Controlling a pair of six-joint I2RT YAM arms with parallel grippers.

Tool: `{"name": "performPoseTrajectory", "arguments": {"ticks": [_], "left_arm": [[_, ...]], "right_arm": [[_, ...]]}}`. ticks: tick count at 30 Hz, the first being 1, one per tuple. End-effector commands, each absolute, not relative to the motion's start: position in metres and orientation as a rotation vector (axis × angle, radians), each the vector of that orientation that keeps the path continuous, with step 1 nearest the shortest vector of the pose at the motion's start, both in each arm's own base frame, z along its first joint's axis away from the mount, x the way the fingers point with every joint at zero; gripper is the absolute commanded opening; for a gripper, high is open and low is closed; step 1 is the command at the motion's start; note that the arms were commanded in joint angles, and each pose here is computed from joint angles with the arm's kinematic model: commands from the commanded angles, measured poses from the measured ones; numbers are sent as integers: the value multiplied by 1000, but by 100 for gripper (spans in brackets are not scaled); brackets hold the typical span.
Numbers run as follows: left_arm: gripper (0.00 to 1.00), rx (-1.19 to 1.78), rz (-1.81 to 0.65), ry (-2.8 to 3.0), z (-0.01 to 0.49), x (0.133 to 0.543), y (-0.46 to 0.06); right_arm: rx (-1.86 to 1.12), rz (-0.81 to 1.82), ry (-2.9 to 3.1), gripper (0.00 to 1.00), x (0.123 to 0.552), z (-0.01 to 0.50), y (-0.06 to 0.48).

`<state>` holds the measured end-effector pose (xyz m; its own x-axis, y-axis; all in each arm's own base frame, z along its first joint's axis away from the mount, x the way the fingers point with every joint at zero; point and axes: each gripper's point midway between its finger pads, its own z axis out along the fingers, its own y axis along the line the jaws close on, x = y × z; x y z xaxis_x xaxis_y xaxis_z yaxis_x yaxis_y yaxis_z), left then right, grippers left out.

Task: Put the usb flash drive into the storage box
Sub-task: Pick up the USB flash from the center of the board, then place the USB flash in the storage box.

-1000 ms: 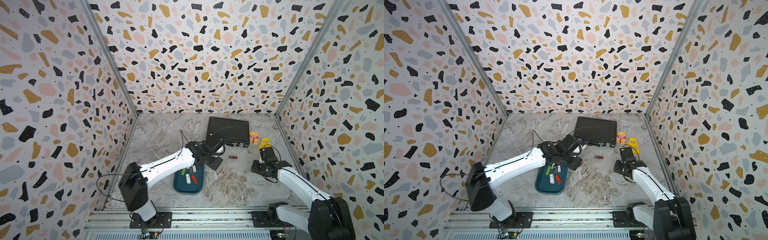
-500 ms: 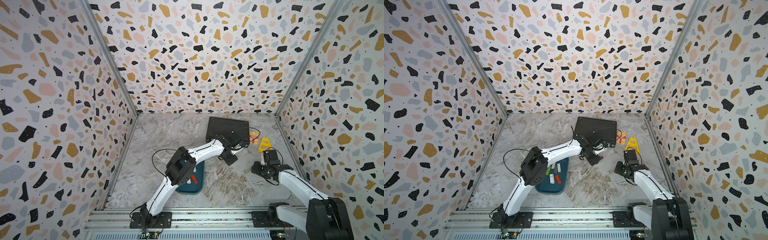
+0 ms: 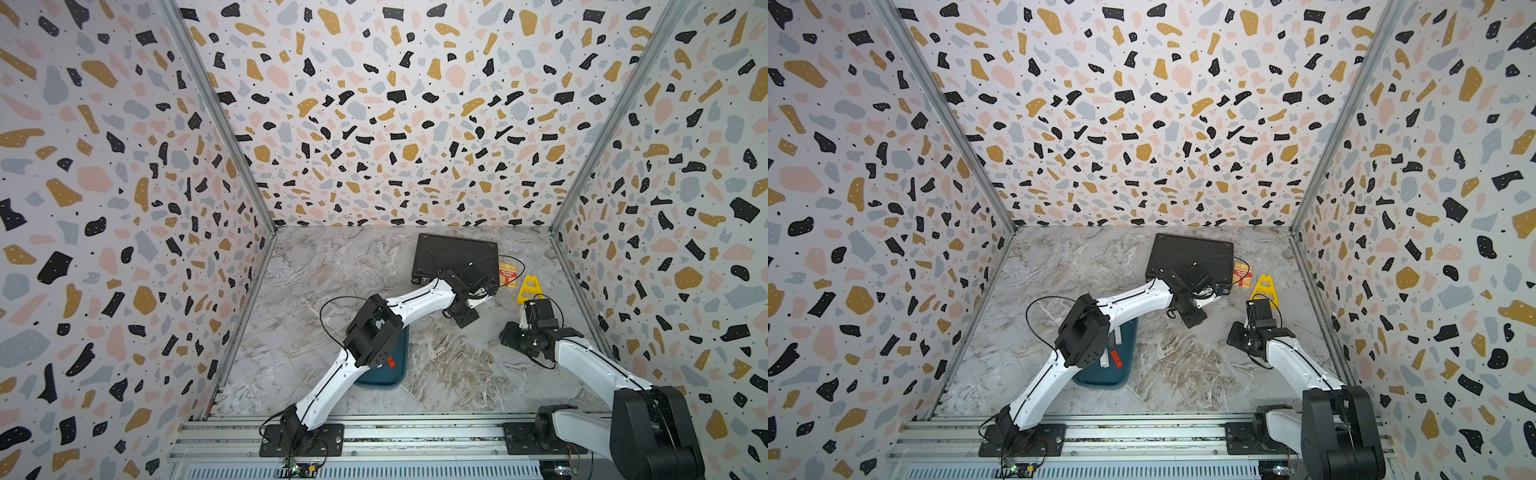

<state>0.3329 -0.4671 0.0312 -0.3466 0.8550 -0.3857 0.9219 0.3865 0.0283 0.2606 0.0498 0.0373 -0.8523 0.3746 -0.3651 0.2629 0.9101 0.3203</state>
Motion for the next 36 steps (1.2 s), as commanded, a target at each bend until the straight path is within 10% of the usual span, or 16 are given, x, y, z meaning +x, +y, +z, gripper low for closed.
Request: {"name": "performPoseTrajectory", "arguments": {"ticks": [1,13,22,28,36], "left_arm": [[58,1603,-285,2338,19,329,-466],[17,1590,-283,2394,11,321,-453],[16,1365,-396,2322,106,317,-450],[17,926,-415,2378,175,290,-348],[19,395,-332,2548,140,239,-201]], "right_arm": [[471,371,2641,51,263,39,50],[470,380,2650,52,263,37,52],[469,378,2647,51,263,38,51],[463,379,2636,52,263,40,51],[463,381,2630,52,262,40,51]]}}
